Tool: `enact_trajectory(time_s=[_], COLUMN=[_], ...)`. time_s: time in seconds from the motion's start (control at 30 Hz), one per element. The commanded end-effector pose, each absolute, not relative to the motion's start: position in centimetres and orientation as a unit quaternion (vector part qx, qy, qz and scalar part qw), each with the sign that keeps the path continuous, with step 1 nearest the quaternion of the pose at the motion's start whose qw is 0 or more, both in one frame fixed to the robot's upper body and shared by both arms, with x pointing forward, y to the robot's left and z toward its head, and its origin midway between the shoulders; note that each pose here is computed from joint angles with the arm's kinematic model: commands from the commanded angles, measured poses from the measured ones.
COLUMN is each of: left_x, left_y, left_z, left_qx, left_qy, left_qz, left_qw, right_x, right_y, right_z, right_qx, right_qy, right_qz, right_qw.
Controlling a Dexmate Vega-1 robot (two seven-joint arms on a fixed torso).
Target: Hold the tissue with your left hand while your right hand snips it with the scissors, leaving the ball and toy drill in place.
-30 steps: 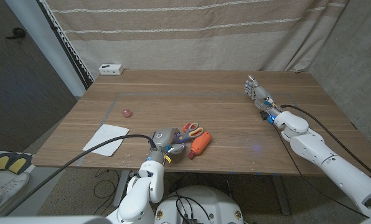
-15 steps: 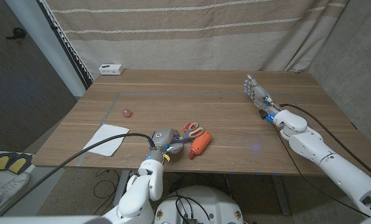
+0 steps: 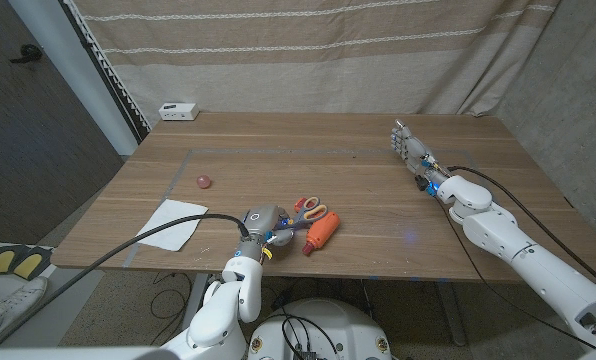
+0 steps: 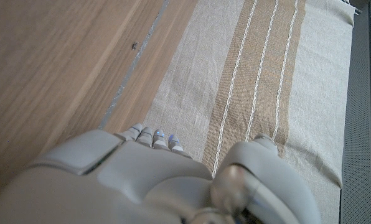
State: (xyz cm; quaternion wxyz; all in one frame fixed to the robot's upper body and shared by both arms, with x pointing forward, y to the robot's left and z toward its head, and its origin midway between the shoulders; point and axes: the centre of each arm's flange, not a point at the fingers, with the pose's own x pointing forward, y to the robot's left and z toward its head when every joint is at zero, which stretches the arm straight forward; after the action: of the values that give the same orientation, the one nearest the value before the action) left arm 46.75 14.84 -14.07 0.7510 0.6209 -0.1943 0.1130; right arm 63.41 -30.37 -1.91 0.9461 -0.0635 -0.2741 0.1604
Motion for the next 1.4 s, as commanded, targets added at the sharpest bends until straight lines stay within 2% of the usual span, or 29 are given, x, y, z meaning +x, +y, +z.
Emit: enact_trajectory(time_s=[0.03,1.4], left_x=[46.96,46.74], left_y=[14.43,14.63], left_z=[-14.42,-14.79], left_qx=[0.623,0.602], left_qy=[-0.19,-0.212], left_qz=[0.104,0.108], left_qw=[0.752,0.762], right_x=[63.54,63.66], right_y=[-30.4,-30.32], right_z=[-2.0,-2.26], right_qx=[-0.064,-0.064], right_qy=[-0.272,-0.267], right_qz=[0.161,0.164], right_qw=[0.946,0.947])
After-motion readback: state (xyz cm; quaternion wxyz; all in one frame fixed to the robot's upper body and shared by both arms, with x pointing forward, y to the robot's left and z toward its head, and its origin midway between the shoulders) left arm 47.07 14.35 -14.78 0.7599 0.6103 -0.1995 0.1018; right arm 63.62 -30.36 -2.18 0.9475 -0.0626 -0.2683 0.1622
